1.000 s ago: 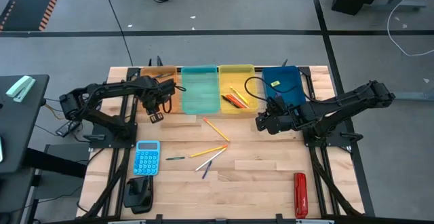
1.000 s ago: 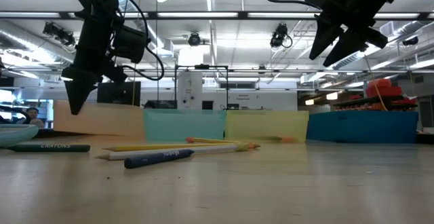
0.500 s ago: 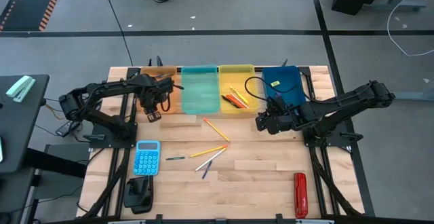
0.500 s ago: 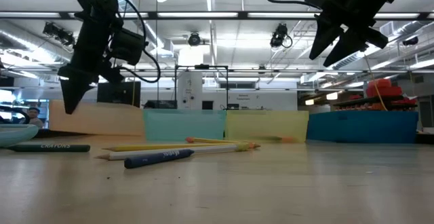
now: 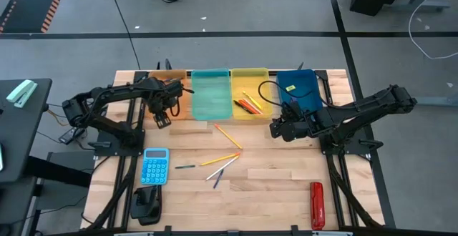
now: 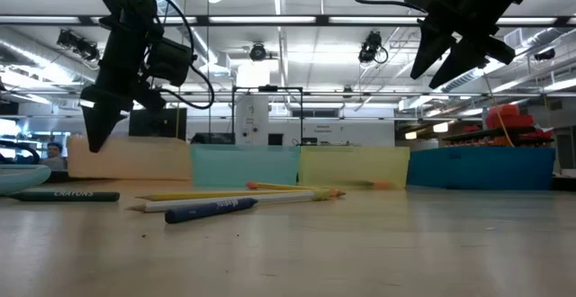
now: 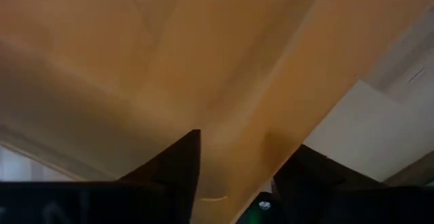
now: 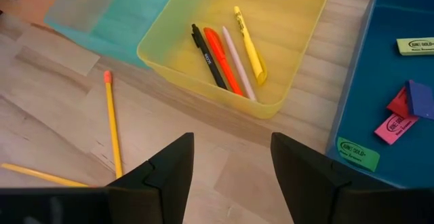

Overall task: Sort crayons/erasers/pens/pencils in bins
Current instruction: Adjust the orange bin, then put the dark green crayon into the orange bin

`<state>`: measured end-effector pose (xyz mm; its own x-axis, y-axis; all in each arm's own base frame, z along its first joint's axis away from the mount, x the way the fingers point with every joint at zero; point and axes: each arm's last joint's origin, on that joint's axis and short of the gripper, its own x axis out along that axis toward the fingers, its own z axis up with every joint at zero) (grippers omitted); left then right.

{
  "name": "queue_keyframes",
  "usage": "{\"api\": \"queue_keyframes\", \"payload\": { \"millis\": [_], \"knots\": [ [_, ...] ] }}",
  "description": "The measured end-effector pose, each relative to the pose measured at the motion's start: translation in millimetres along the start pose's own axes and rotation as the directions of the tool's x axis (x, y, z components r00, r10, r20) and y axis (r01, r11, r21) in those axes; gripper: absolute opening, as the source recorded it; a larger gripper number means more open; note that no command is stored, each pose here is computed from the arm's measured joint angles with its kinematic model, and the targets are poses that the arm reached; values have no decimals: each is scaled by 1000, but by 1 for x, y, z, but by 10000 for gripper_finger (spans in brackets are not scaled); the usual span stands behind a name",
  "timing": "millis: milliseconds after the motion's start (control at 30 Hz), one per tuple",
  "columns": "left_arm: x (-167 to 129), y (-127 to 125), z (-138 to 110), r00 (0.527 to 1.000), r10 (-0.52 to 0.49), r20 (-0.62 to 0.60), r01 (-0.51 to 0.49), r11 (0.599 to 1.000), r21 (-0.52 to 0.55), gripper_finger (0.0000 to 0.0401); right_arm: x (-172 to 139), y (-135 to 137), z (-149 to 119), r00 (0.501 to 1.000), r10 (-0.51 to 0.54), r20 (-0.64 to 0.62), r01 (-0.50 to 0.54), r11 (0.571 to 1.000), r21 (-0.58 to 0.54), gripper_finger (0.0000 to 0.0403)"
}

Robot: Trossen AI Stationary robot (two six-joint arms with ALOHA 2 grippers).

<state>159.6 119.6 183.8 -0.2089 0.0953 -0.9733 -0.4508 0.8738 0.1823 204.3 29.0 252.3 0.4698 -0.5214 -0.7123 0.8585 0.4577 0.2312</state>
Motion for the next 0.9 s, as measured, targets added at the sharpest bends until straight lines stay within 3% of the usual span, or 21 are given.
{"api": "queue_keyframes", "payload": {
  "millis": [300, 567, 733, 900],
  "knots": [
    [0, -1, -3, 1000, -17, -25, 17, 1000, 6, 261, 0, 0, 0, 1000, 0, 0, 0, 1000, 0, 205],
    [-15, 2, -3, 998, -25, -51, 25, 1000, 7, 264, 0, 0, 0, 1000, 0, 0, 0, 1000, 0, 205],
    [-51, 6, 8, 997, -67, 47, 69, 997, -44, 249, 0, 0, 0, 1000, 0, 0, 0, 1000, 0, 205],
    [-95, -7, 7, 947, -148, 283, 165, 986, -37, 230, 0, 0, 0, 1000, 0, 0, 0, 1000, 0, 205]
  ]
}}
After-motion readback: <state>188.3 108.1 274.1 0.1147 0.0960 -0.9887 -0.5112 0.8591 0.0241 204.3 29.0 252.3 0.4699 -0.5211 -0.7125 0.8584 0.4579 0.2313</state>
